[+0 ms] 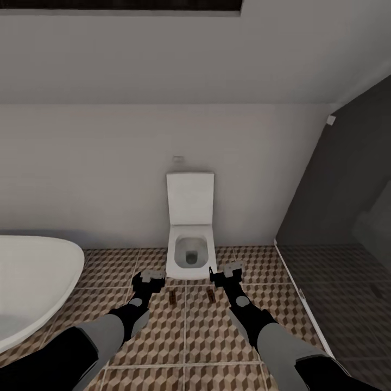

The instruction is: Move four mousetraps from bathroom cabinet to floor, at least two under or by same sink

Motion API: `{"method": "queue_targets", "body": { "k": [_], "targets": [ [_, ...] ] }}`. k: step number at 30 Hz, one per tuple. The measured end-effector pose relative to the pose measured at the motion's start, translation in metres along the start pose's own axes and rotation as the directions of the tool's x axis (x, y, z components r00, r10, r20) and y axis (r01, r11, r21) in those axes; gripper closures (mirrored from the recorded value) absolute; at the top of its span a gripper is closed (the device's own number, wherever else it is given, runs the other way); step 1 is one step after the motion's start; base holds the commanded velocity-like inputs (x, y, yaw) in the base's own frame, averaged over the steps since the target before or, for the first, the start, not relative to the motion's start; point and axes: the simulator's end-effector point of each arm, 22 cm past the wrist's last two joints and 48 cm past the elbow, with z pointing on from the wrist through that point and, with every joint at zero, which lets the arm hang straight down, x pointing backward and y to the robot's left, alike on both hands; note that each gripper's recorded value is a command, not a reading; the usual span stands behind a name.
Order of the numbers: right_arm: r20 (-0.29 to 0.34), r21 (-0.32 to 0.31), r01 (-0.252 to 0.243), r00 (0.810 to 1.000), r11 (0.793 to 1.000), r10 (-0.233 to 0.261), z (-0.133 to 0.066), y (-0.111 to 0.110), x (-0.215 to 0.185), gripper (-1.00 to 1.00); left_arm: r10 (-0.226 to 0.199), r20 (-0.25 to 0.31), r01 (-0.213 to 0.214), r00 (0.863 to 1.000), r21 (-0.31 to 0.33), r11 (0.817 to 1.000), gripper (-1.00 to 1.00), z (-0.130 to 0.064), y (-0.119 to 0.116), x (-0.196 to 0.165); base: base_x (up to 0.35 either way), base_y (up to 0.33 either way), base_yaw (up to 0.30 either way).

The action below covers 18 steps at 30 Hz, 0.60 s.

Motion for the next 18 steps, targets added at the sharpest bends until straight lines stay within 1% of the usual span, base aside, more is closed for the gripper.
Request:
{"method": "queue_targets", "body": {
  "k": [18],
  "targets": [
    [0.028,0.006,0.004,1.0,1.0,-0.004,-0.004,-0.003,-0.018,-1.0,-0.001,0.028,0.001,1.0,-0.003,1.0,-1.0,-0.005,0.002,-0.018,0.0,0.0,0.0]
  ]
}}
